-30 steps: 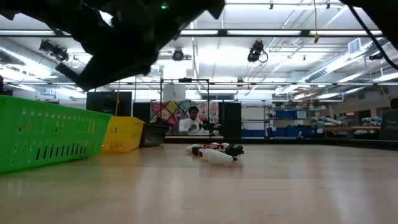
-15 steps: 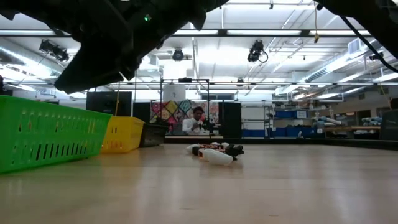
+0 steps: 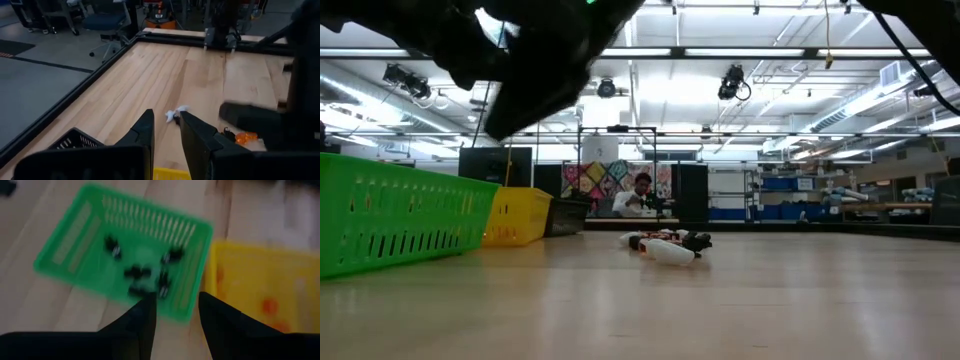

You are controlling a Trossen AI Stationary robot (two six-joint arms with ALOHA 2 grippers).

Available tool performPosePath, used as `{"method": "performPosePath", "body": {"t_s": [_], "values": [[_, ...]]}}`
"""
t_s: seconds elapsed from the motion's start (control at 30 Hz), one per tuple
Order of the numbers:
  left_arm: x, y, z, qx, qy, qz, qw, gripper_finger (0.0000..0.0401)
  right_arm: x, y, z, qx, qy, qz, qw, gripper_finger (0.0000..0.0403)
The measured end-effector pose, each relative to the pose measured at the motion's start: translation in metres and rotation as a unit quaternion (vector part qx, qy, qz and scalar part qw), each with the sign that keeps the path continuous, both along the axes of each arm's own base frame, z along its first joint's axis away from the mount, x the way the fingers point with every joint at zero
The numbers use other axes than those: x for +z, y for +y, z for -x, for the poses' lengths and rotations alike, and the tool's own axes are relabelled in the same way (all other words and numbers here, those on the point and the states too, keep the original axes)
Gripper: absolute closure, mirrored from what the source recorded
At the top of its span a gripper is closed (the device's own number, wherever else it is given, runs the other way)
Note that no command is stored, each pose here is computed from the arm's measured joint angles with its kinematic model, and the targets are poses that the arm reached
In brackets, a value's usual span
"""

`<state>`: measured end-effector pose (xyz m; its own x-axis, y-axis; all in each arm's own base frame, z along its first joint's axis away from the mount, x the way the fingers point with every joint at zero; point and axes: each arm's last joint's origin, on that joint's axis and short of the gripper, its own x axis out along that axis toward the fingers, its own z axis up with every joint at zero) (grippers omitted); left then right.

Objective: Sort Halloween decoration
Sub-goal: Put the black skeleton toy into the green basket

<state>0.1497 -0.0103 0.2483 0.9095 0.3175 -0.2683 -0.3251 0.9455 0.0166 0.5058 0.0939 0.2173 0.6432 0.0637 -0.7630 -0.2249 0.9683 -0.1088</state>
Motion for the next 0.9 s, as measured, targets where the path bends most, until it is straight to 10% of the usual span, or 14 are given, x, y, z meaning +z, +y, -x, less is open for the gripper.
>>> {"method": "performPosePath", "body": {"t_s": [0.3,0.9], "values": [[-0.001,0.0,0.0,-0.005,0.006,-0.004,1.0,0.0332,-0.004,0.007,0.042,-0.084,0.189,0.003,0.978,0.0252],[0.0,0.0,0.0,-0.007,0.007,-0.014,1.0,0.0332,-0.02,0.007,0.069,-0.161,0.293,0.067,0.94,0.0252]]}}
